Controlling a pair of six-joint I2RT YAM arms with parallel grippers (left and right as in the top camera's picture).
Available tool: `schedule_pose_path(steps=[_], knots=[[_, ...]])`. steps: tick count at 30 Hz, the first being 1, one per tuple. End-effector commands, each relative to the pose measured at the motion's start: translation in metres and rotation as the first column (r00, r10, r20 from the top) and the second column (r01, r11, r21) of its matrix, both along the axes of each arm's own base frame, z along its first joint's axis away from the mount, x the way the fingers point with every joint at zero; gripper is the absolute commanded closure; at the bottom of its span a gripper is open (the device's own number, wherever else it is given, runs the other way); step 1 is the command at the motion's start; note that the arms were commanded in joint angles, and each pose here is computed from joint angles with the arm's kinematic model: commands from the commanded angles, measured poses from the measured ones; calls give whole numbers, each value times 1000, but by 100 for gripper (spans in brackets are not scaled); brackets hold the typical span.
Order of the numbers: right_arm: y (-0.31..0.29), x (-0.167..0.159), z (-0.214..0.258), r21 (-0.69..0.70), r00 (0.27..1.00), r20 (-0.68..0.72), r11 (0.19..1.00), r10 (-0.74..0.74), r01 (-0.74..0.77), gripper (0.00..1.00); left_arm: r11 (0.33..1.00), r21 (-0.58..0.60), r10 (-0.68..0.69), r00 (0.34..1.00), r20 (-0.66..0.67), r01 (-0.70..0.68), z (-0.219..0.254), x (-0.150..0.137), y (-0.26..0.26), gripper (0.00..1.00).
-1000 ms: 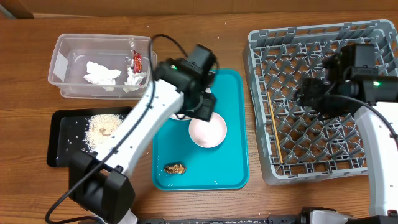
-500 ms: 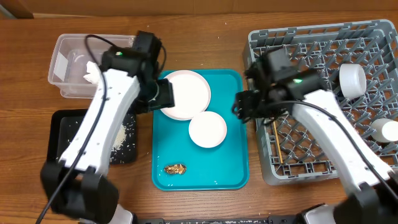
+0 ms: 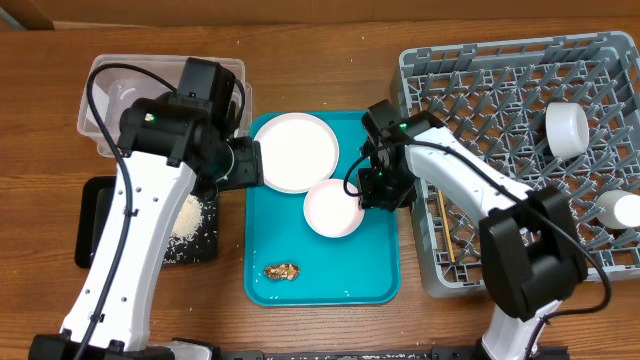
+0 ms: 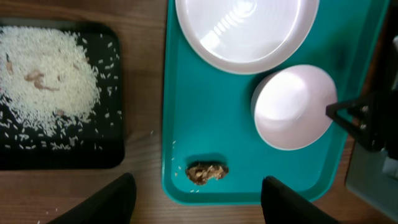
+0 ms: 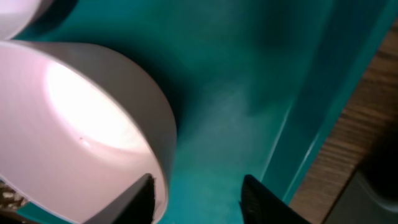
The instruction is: Sort waste into correct bins and load items into the dishwasher
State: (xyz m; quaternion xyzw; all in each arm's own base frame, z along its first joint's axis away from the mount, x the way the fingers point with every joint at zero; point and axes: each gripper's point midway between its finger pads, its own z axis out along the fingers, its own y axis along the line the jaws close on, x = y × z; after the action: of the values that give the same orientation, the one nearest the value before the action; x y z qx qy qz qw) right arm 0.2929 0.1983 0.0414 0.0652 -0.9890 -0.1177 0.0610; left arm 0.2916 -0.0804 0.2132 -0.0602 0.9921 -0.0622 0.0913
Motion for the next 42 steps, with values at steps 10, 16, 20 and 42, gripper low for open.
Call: schedule_pose_path(steps=[10, 16, 20, 42], knots=[[3, 3, -5, -5, 1000, 8, 1000, 5, -5, 84, 994, -9, -107, 965, -241, 108, -98, -54, -18, 37], [4, 4, -5, -3, 1000, 11, 1000, 6, -6, 91, 983, 2, -173, 938, -301, 182, -136, -82, -28, 30], [4, 4, -5, -3, 1000, 10, 1000, 6, -6, 96, 976, 6, -204, 926, -319, 217, -154, -95, -32, 28], [-93, 76, 214, -28, 806, 560, 968, -191, 249, 96, 964, -53, -262, 911, -318, 259, -167, -103, -40, 17]])
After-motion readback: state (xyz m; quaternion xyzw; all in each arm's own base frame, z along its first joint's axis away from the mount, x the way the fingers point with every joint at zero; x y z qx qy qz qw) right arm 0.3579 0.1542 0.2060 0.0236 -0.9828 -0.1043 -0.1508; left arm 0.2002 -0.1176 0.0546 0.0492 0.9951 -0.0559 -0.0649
